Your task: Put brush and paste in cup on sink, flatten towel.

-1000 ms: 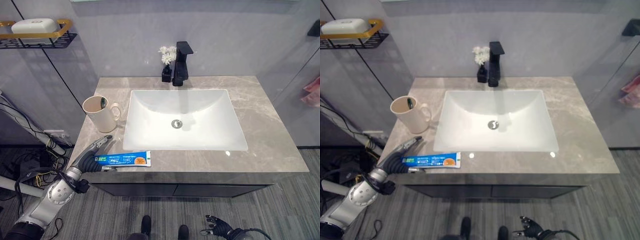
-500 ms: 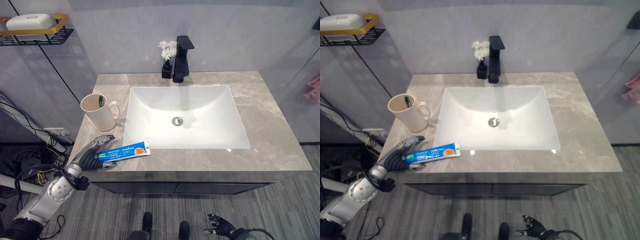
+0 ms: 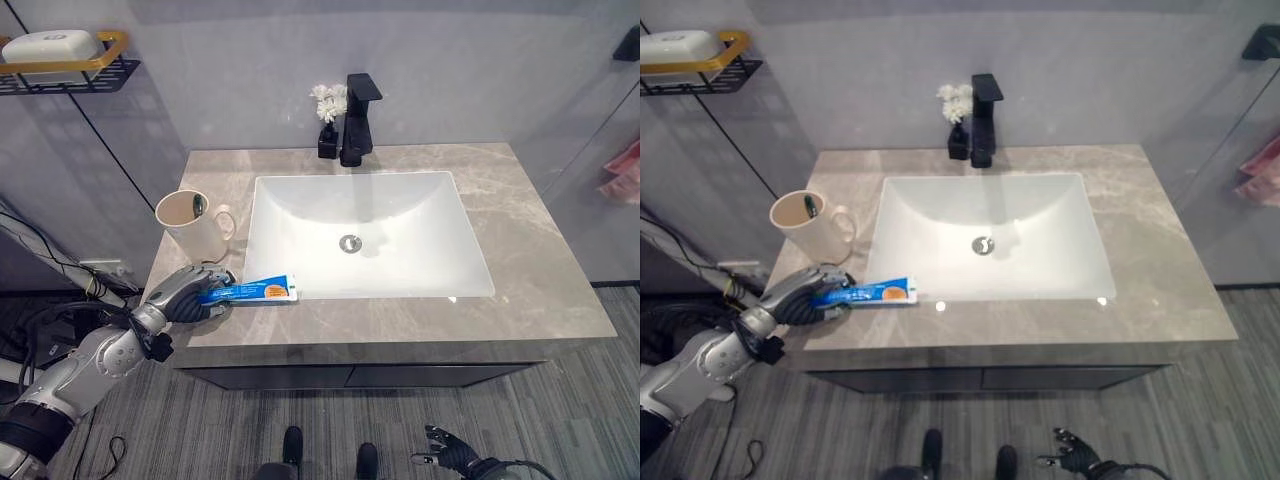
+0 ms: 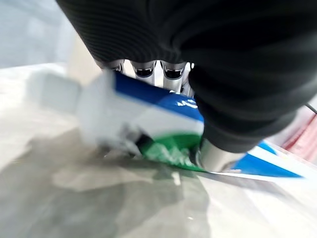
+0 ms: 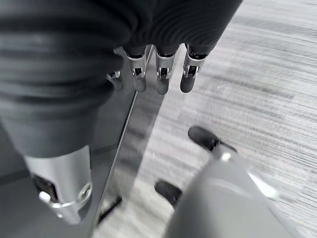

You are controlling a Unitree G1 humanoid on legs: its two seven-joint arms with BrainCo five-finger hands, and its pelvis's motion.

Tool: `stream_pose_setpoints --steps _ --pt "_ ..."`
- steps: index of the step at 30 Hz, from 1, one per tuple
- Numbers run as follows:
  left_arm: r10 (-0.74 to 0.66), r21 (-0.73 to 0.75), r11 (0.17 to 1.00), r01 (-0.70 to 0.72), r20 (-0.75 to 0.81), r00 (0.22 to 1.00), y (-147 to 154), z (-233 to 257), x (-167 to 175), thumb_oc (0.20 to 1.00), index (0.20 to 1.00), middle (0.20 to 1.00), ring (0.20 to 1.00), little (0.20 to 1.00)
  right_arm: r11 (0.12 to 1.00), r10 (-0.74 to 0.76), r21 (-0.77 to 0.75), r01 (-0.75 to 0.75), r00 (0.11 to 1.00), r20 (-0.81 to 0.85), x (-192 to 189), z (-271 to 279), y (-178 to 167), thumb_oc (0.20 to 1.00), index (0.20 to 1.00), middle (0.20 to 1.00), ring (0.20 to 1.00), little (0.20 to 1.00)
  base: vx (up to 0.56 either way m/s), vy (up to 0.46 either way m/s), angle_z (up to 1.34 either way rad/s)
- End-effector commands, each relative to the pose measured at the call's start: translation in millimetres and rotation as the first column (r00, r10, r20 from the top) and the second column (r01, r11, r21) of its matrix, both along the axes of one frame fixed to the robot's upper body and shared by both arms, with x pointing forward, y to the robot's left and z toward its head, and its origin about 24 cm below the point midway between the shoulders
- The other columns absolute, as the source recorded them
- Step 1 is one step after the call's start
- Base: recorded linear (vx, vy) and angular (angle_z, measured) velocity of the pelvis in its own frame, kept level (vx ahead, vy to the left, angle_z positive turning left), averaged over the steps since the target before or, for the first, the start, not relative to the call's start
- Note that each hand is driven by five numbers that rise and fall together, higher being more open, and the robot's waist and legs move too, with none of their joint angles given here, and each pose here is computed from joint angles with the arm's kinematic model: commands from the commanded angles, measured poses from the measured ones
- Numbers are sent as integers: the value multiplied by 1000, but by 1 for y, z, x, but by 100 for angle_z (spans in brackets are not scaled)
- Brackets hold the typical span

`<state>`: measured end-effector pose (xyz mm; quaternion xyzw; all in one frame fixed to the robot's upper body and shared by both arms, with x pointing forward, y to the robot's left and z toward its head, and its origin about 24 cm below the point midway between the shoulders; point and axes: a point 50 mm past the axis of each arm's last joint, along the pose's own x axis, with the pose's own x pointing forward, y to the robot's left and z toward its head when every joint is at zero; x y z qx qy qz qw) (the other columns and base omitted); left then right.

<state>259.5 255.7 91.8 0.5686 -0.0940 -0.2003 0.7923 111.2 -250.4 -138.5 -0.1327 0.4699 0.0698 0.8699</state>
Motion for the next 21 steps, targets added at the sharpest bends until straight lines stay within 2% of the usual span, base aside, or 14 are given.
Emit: stream_pose_setpoints --steps 1,6,7,10,11,13,14,19,20,21 --pt "-115 77 987 143 -290 950 -24 -73 -39 200 200 200 200 200 989 -147 -10 147 987 62 4 4 -12 1000 1000 1000 1000 1000 30 2 -2" --pt "-106 79 989 125 -214 971 -22 -61 -33 200 200 200 200 200 908 -417 -13 418 907 59 -13 2 -35 1000 1000 1000 1000 1000 6 0 0" --pt "-106 79 989 126 -213 971 -22 -60 -33 200 200 200 200 200 908 -418 -12 420 906 59 -13 2 -35 1000 1000 1000 1000 1000 0 0 0" --pt "-71 55 996 75 -76 995 -19 -35 -23 200 200 200 200 200 772 -633 16 635 767 100 -25 8 -58 1000 1000 1000 1000 1000 56 -8 -3" --pt "-59 45 997 61 -47 997 -18 -31 -20 200 200 200 200 200 733 -678 19 680 726 117 -28 9 -64 1000 1000 1000 1000 1000 0 0 0" --pt "-52 42 998 52 3 999 -18 -22 -17 200 200 200 200 200 706 -703 18 708 697 144 -27 13 -71 1000 1000 1000 1000 1000 0 0 0" --pt "-39 28 999 36 120 992 -18 -2 -8 200 200 200 200 200 654 -739 5 757 637 221 -24 24 -88 1000 1000 1000 1000 1000 0 0 0" --pt "0 0 1000 0 434 901 -22 54 8 200 200 200 200 200 604 -713 37 796 519 472 9 69 -124 1000 1000 1000 1000 1000 20 -2 0" --pt "37 -29 999 -24 558 829 -22 76 11 200 200 200 200 200 652 -593 40 758 476 650 34 110 -132 1000 1000 1000 1000 1000 0 0 0" --pt "53 -34 999 -41 604 796 -21 84 12 200 200 200 200 200 675 -532 40 736 448 718 44 128 -134 1000 1000 1000 1000 1000 0 0 0"
